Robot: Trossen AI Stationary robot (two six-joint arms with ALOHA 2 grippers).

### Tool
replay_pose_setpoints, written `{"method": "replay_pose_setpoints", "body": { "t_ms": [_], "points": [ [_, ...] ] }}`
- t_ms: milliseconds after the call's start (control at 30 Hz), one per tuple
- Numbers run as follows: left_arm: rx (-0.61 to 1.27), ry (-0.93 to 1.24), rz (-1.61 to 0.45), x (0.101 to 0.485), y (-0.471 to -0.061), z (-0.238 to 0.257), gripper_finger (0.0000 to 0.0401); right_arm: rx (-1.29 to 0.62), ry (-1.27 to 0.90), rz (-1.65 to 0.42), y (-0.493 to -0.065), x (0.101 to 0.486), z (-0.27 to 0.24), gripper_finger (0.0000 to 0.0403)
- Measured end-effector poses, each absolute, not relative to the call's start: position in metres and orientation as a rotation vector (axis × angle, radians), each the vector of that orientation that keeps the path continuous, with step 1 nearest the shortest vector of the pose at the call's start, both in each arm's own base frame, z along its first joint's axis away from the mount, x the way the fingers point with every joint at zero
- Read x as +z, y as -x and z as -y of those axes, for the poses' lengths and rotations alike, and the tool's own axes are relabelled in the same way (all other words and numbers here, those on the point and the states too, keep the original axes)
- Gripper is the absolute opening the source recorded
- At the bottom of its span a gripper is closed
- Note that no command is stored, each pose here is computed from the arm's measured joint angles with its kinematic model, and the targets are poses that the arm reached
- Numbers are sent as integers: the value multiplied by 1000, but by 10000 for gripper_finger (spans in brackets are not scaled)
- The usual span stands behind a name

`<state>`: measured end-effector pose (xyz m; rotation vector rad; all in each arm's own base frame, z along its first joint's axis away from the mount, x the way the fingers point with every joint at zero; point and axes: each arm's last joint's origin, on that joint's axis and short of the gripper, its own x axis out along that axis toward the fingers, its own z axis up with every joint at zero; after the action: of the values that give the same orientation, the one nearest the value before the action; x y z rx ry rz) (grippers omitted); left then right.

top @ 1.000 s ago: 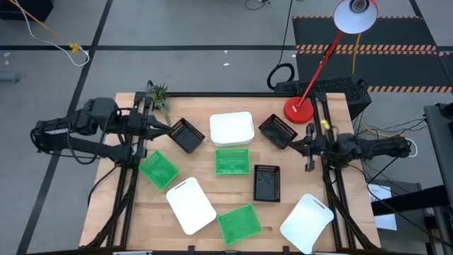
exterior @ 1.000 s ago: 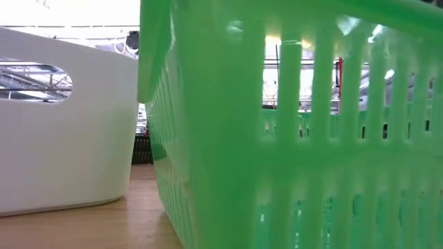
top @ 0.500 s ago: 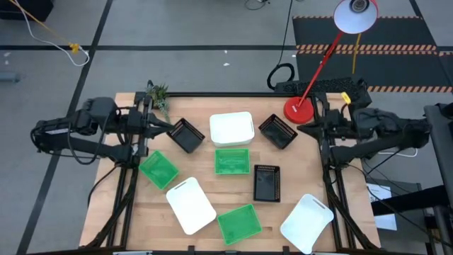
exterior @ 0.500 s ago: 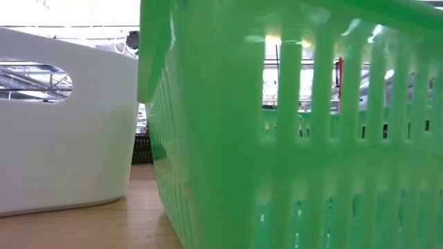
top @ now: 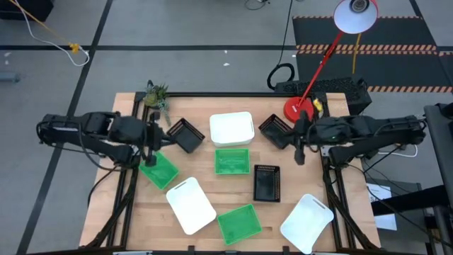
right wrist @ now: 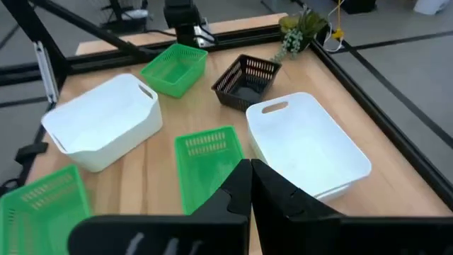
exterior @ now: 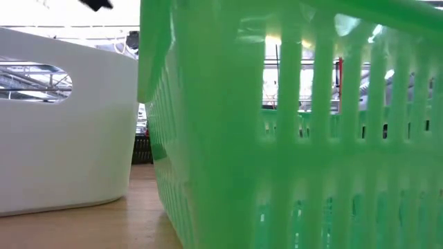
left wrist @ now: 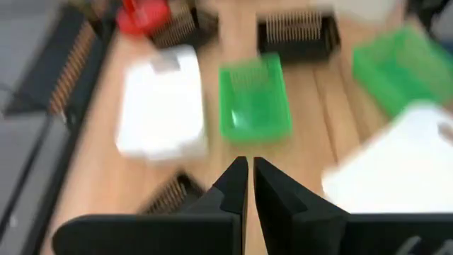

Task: Stack baskets by color
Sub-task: Stack the top left green bin on the top green bin

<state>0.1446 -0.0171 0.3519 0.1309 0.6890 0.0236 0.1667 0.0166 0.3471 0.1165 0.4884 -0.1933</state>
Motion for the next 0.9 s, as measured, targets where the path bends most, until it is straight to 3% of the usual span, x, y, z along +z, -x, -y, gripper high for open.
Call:
{"method": "replay_pose_setpoints", "body": {
  "t_ms": [167,533,900],
  "points": [
    [29,-67,-893,334,-147,26,41,-173,-59,-447,-177,338,-18,0],
    [16,-84,-1146,308,-162,49,145,-161,-6,-457,-184,313,-19,0],
    [-50,-149,-1369,287,-161,70,157,-163,-29,-460,-187,289,-20,0]
  ]
}}
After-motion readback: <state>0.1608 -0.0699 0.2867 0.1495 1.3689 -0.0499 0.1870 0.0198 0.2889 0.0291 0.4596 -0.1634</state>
